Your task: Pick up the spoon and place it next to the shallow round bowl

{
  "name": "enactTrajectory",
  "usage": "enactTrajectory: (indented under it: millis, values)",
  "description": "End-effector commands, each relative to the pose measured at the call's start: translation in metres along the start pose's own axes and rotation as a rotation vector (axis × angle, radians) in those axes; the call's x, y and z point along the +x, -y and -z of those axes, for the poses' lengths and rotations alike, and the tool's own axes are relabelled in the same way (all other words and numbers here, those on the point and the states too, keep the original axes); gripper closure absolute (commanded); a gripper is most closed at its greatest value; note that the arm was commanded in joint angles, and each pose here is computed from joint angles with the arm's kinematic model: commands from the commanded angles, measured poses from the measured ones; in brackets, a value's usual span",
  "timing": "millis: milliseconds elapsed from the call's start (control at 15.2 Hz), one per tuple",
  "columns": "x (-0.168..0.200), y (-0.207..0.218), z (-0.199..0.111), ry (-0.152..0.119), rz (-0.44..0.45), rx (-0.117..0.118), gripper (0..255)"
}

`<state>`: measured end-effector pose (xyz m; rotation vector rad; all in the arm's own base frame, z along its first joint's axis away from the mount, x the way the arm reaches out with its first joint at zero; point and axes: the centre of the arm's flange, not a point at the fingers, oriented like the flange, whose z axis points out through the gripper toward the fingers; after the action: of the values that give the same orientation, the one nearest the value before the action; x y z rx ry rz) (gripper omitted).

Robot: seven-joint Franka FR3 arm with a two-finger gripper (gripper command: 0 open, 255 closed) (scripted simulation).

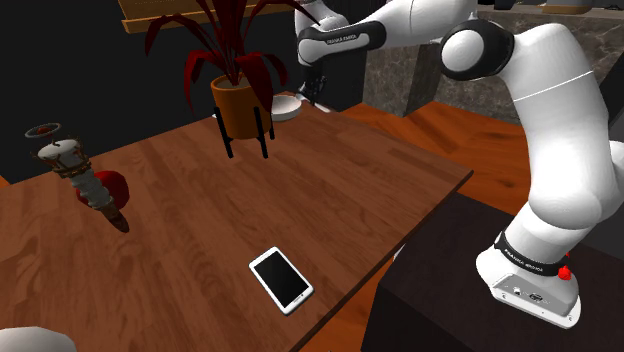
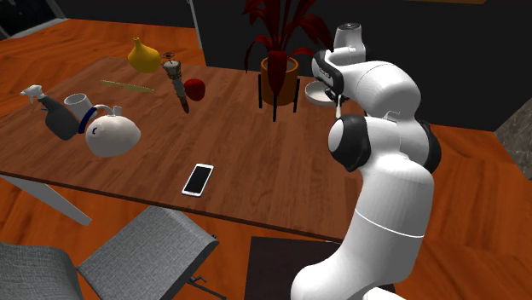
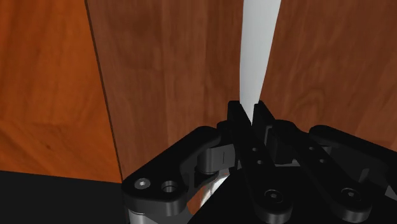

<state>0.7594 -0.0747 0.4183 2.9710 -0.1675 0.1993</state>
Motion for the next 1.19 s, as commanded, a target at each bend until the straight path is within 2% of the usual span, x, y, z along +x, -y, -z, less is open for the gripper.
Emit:
enactTrajectory:
  millis: [0,792,1122]
  values:
    - [0.0,0.002,-0.011,-0.001,0.0,0.0,255]
    - [-0.009,0.011,-0.071,-0.001,0.0,0.0,255]
    - [-0.009,0.011,-0.071,-0.001,0.0,0.0,255]
